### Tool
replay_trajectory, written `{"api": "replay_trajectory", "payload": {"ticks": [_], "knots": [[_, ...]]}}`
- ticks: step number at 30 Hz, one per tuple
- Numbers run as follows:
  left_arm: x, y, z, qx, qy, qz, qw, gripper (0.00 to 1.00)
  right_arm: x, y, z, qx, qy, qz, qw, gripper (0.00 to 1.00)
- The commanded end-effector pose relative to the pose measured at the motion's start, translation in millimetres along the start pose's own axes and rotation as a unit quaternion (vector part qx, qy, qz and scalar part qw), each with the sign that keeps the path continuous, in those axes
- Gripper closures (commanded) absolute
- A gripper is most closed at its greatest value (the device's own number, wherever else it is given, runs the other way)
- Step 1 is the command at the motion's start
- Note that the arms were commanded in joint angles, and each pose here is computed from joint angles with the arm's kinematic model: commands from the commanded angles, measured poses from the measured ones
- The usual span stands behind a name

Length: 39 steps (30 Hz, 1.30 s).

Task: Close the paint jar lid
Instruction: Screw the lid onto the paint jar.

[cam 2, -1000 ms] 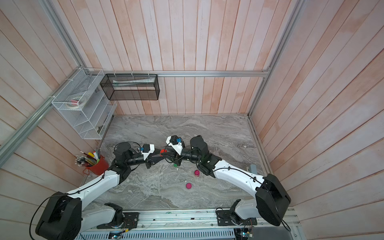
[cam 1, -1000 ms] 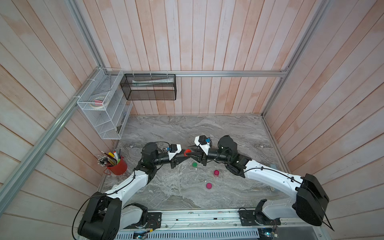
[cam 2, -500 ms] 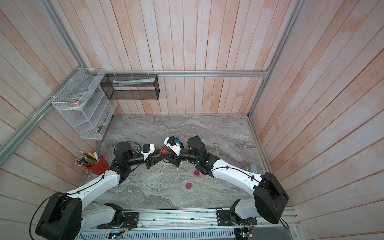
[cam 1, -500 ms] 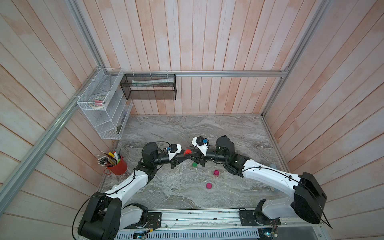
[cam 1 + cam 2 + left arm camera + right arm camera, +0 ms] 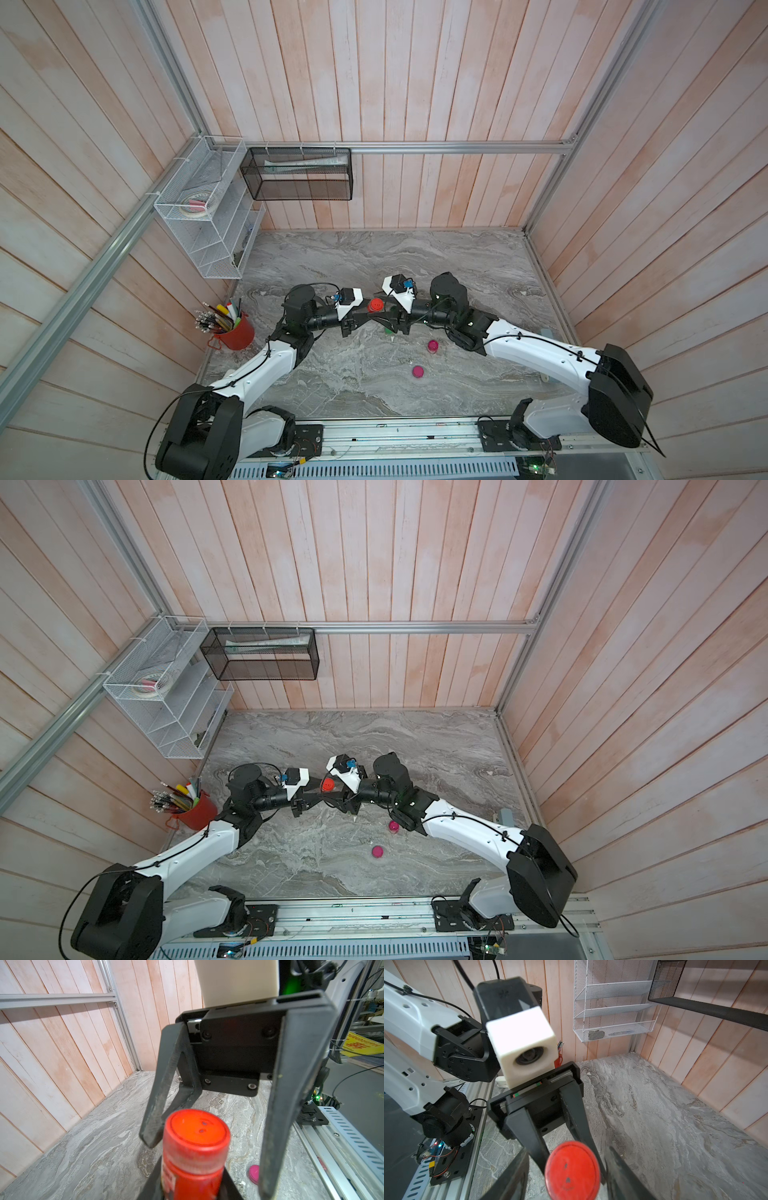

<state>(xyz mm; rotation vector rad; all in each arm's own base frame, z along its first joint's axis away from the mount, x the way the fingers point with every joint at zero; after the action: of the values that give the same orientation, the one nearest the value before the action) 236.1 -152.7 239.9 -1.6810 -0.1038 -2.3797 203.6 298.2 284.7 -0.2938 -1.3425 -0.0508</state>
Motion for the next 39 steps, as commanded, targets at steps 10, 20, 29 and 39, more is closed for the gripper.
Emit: {"api": "replay_trajectory", "payload": {"ticks": [10,20,29,39], "knots": [[9,0,6,0.004,0.017,-0.009,1.000,0.73,10,-8,5,-0.007,-0.010,-0.016,1.000,0.50],[9,0,6,0.005,0.019,-0.008,1.000,0.73,6,-3,2,-0.007,-0.005,-0.006,1.000,0.63],[12,-3,9,0.036,0.032,-0.005,0.999,0.73,2,4,-6,-0.046,0.016,0.004,0.999,0.68],[13,-16,26,0.197,0.075,0.053,0.976,0.73,4,34,-14,-0.112,0.094,-0.022,0.989,0.74]]}}
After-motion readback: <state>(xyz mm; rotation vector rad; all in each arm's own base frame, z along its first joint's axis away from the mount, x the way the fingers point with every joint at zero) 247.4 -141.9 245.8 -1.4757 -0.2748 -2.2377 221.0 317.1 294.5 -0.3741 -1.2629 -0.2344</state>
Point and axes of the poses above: each gripper's point midway between its finger pads, its own y axis out along the fingers, its own z axis along the line the jaws close on, x = y × z, the point moved 9 cm from there along -y, back along the fingers, and after that the axes turned 10 degrees about y, right-handed, at the moved point
